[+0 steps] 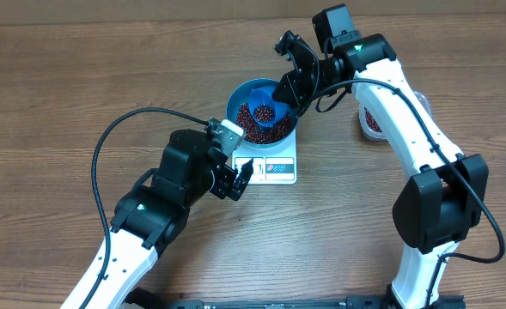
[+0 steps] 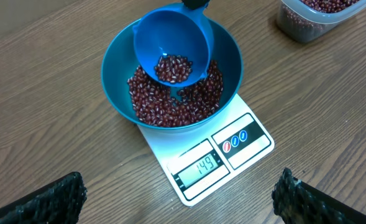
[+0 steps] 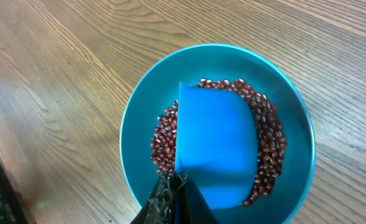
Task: Scoop item into bowl and weigh 150g on scale
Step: 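Hold the partly filled scoop above the bowl, tipping beans out slowly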
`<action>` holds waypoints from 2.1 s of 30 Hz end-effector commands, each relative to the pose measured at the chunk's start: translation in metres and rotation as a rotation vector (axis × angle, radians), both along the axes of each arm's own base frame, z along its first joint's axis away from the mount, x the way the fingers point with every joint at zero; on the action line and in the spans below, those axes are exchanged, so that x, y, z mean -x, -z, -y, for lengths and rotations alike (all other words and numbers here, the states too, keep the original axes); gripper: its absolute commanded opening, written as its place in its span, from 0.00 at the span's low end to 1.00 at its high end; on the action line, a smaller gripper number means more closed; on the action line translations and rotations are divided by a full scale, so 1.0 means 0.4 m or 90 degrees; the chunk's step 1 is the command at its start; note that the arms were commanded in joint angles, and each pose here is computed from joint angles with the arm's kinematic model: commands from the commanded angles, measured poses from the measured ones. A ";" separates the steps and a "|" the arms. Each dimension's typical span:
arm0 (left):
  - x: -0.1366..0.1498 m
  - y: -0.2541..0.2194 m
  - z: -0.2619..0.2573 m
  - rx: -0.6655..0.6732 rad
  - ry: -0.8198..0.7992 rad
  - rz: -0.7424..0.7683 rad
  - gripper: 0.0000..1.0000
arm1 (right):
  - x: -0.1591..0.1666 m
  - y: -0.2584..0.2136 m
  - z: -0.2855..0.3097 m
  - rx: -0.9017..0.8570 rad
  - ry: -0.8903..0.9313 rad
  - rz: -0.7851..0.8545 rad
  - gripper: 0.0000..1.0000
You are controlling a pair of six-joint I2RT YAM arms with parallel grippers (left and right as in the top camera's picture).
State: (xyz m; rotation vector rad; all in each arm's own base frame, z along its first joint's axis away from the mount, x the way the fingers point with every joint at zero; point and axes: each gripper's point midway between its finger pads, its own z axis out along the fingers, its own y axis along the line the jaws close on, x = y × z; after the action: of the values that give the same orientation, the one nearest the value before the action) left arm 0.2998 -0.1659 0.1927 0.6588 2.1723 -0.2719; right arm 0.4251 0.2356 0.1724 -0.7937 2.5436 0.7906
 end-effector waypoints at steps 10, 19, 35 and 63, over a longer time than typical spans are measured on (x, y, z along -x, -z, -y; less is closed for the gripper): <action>-0.008 -0.002 -0.003 -0.006 0.003 0.011 1.00 | -0.026 -0.041 0.023 0.033 0.005 0.058 0.04; -0.008 -0.002 -0.003 -0.007 0.003 0.011 0.99 | -0.035 -0.037 0.034 0.051 0.015 0.067 0.04; -0.008 -0.002 -0.003 -0.007 0.003 0.011 0.99 | -0.016 -0.108 0.007 0.052 0.004 0.114 0.04; -0.008 -0.002 -0.003 -0.007 0.002 0.011 1.00 | -0.007 -0.117 -0.001 0.131 0.018 0.158 0.04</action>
State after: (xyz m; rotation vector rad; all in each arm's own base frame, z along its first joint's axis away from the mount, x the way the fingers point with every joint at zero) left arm 0.3014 -0.1666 0.1948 0.6560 2.1615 -0.2736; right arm 0.4243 0.2350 0.1845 -0.8784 2.5163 0.4042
